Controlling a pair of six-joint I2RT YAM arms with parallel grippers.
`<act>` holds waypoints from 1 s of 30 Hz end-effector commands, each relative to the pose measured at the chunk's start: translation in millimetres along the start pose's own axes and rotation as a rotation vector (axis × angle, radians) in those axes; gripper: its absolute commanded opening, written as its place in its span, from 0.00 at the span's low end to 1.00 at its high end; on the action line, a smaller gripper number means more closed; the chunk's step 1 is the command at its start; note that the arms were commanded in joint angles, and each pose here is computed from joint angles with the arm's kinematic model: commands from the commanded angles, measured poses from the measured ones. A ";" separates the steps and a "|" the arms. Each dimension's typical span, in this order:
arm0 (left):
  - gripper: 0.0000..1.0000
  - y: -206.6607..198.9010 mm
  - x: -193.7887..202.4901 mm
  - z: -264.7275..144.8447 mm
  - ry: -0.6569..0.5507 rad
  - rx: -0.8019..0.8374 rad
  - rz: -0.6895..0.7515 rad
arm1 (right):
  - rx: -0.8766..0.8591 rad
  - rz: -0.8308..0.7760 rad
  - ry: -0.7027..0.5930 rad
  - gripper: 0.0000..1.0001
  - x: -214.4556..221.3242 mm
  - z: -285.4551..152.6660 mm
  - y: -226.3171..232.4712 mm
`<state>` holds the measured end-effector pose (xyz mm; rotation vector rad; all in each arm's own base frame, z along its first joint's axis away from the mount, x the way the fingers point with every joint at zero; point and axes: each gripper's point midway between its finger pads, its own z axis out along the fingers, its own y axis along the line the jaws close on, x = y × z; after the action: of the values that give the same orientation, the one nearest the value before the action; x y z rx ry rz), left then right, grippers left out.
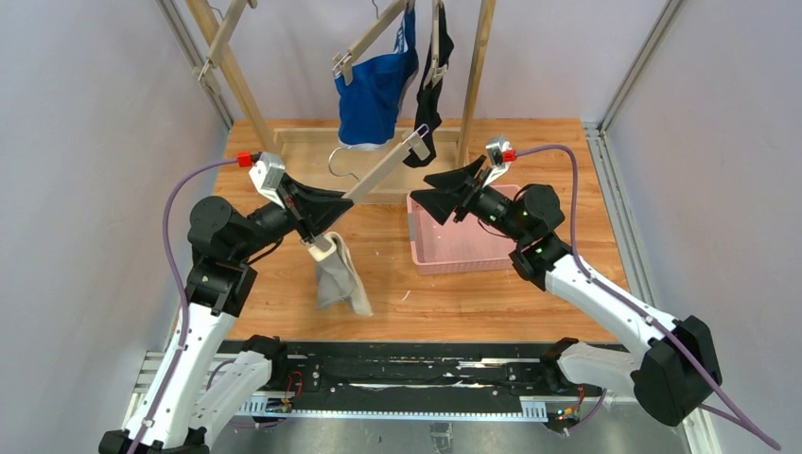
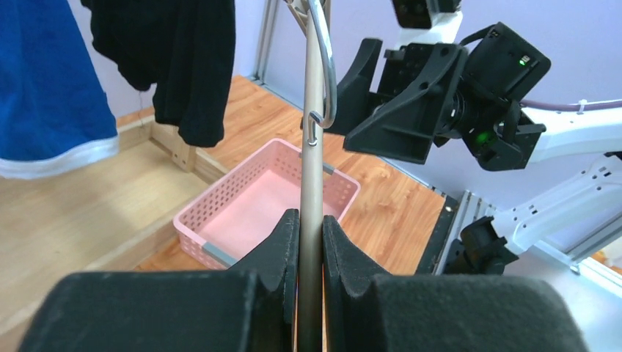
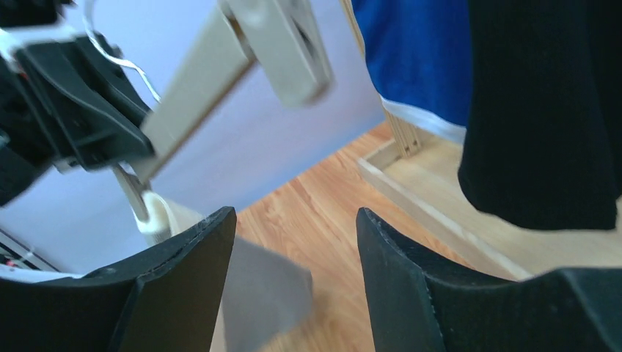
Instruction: Remove the underwear clipped to the hanger
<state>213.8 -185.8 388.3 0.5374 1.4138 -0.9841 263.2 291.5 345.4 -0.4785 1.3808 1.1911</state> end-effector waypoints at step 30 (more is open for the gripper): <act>0.00 -10.0 -23.0 19.1 -0.226 0.136 -0.228 | -0.324 0.042 -0.296 0.63 -72.7 60.0 68.9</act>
<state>230.8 -197.7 394.9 0.3039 1.3207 -1.2649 264.5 339.5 420.5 -0.4538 1.0641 1.4267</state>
